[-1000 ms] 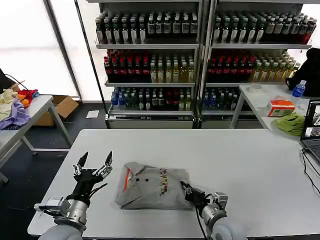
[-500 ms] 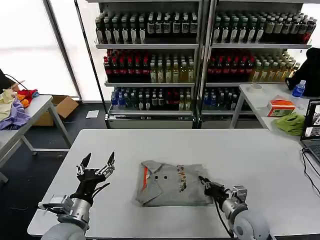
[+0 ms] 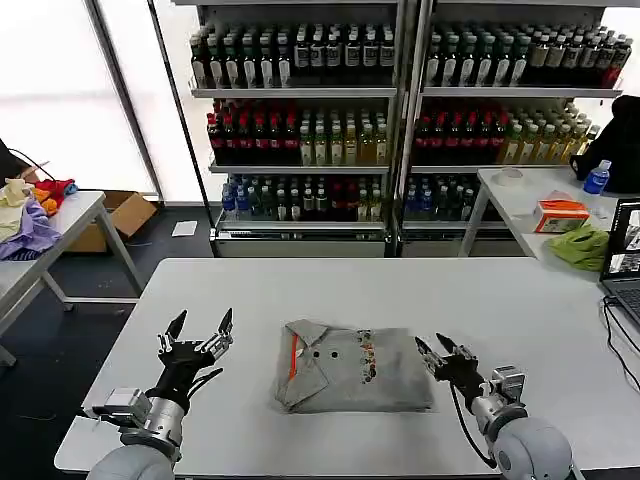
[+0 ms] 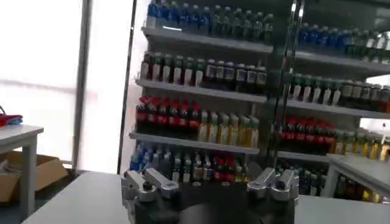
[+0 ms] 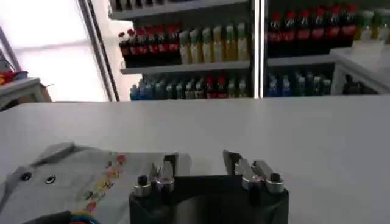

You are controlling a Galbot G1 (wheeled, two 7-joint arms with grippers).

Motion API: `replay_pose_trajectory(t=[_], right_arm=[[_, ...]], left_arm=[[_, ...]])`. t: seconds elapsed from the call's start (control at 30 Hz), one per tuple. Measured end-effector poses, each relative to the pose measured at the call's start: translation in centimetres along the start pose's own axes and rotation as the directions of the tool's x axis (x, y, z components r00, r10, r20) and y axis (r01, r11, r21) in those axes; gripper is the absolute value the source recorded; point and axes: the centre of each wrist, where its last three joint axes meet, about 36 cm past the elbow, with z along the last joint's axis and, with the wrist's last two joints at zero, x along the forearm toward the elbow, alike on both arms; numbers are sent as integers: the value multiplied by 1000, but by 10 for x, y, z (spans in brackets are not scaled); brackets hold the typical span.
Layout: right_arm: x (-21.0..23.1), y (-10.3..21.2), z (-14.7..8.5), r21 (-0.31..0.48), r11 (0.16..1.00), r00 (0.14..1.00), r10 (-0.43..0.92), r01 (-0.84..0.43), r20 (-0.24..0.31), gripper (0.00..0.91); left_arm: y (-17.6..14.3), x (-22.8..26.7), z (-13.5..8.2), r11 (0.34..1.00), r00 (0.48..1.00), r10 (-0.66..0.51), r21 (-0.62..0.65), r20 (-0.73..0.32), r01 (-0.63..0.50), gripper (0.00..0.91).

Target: Fold and organize the clothes.

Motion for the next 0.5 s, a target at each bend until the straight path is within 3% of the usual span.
replay_pose_trajectory(t=[0.17,0.27,0.5], right_arm=[[-16,30,-5,44,999,998,-27,24,53,907],[-32,54,-2,54,998,998,-33,30,56,907],[-63,107,8,50,999,999,-4,6,-34,907]], left_arm=[[-1,0,3,1000,1000,2,-5,-12,-2,907],[0,1,4,1000,1000,-2,-8,-18,2,907],[2,7,5,1000,999,-18,-5,-26,18,907]])
